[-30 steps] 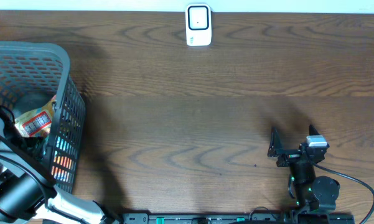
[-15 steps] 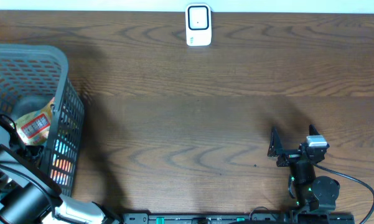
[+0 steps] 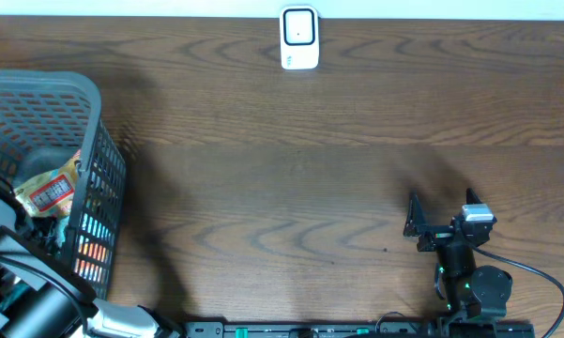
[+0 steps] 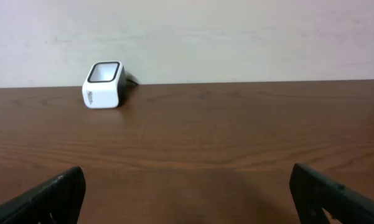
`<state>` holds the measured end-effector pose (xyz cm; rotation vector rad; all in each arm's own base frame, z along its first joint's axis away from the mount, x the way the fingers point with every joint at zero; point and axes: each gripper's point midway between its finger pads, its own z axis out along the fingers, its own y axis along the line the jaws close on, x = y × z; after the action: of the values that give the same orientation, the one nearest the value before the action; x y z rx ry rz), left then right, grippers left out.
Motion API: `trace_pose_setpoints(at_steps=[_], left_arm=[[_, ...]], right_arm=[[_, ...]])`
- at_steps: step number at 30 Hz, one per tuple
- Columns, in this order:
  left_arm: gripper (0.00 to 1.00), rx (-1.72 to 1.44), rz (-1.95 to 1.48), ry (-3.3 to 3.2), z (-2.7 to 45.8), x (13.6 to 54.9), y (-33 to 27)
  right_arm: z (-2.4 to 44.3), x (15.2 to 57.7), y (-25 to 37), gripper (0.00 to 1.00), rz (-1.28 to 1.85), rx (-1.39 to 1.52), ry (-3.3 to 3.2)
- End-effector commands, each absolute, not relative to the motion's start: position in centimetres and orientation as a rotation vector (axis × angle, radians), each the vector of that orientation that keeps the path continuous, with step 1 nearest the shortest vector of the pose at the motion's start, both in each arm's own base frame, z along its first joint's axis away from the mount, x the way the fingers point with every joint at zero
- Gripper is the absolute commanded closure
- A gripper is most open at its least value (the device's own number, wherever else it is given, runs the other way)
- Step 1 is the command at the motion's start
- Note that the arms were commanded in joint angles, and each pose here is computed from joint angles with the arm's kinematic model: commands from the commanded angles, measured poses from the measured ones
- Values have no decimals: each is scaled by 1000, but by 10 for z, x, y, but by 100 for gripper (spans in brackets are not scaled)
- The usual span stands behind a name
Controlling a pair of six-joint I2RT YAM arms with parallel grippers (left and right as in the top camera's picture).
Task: Scan the item barcode
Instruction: 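Grasp the green Zam-Buk box in the basket with the left gripper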
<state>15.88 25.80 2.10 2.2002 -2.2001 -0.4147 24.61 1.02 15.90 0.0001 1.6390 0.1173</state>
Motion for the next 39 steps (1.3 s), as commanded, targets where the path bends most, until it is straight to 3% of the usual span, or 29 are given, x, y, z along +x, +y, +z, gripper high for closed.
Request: trace_pose_setpoints(at_steps=[1, 15, 18, 22, 30, 39], left_arm=[[14, 2073, -10, -2142, -43, 161, 200], [16, 2024, 120, -2321, -38, 204, 200], [30, 2017, 116, -2320, -36, 203, 201], [33, 1989, 114, -2325, -23, 206, 205], [33, 1996, 106, -2401, 45, 224, 224], [33, 2276, 48, -2659, 173, 238, 238]], right_arm=[[158, 246, 12, 1, 132, 5, 1640], [158, 246, 12, 1, 132, 5, 1640], [158, 246, 12, 1, 132, 5, 1640], [158, 246, 12, 1, 132, 5, 1640], [158, 246, 12, 1, 132, 5, 1640], [158, 246, 12, 1, 132, 5, 1640]])
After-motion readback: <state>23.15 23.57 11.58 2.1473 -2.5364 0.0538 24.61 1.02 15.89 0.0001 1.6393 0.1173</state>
